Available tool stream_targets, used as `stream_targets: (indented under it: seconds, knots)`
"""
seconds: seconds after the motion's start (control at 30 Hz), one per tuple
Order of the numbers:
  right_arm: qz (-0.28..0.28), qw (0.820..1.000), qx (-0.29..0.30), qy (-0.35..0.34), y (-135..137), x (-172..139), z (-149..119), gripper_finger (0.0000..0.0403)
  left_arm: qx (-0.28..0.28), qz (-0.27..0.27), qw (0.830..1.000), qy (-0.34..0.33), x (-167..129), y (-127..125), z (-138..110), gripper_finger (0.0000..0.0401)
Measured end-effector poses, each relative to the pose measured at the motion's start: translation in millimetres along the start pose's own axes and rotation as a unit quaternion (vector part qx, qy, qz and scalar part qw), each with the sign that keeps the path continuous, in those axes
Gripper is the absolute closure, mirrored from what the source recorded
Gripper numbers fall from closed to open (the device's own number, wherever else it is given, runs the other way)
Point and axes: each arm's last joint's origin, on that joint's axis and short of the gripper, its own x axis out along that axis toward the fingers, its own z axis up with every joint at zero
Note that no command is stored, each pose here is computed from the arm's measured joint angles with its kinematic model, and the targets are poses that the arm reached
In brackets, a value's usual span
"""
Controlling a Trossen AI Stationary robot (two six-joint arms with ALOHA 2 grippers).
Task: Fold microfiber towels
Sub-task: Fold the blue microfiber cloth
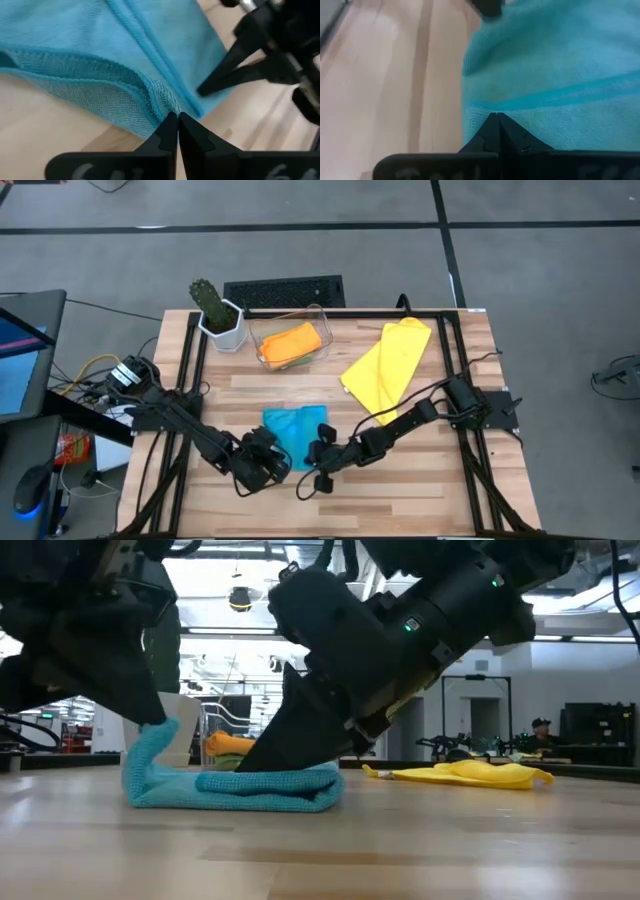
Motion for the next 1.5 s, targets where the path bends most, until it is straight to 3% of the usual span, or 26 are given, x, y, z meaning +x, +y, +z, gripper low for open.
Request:
stream_targets:
  seconds: [0.33, 0.53, 0.73, 1.0, 1.3, 1.5]
  knots:
    - [0.002, 1.000, 0.006, 0.006, -1, 10, -9, 0.0389, 0.004, -0.052, 0.998, 0.020, 5, -13, 13, 0.0401]
    - [0.003, 1.000, 0.004, 0.001, -1, 5, -4, 0.0389, 0.056, -0.073, 0.995, 0.032, -2, -36, 29, 0.0401]
    - [0.008, 0.999, -0.010, -0.035, 12, -40, 33, 0.0387, 0.089, -0.074, 0.993, 0.022, -4, -45, 40, 0.0401]
    - [-0.045, 0.999, 0.001, -0.015, 27, -93, 43, 0.0390, 0.088, -0.066, 0.994, 0.002, 6, -44, 41, 0.0401]
    - [-0.076, 0.997, 0.026, 0.000, 39, -105, 30, 0.0383, 0.093, -0.091, 0.991, 0.016, 27, -48, 32, 0.0401]
    - [-0.095, 0.993, 0.055, 0.040, 41, -92, 11, 0.0389, 0.087, -0.101, 0.991, 0.010, 28, -50, 33, 0.0401]
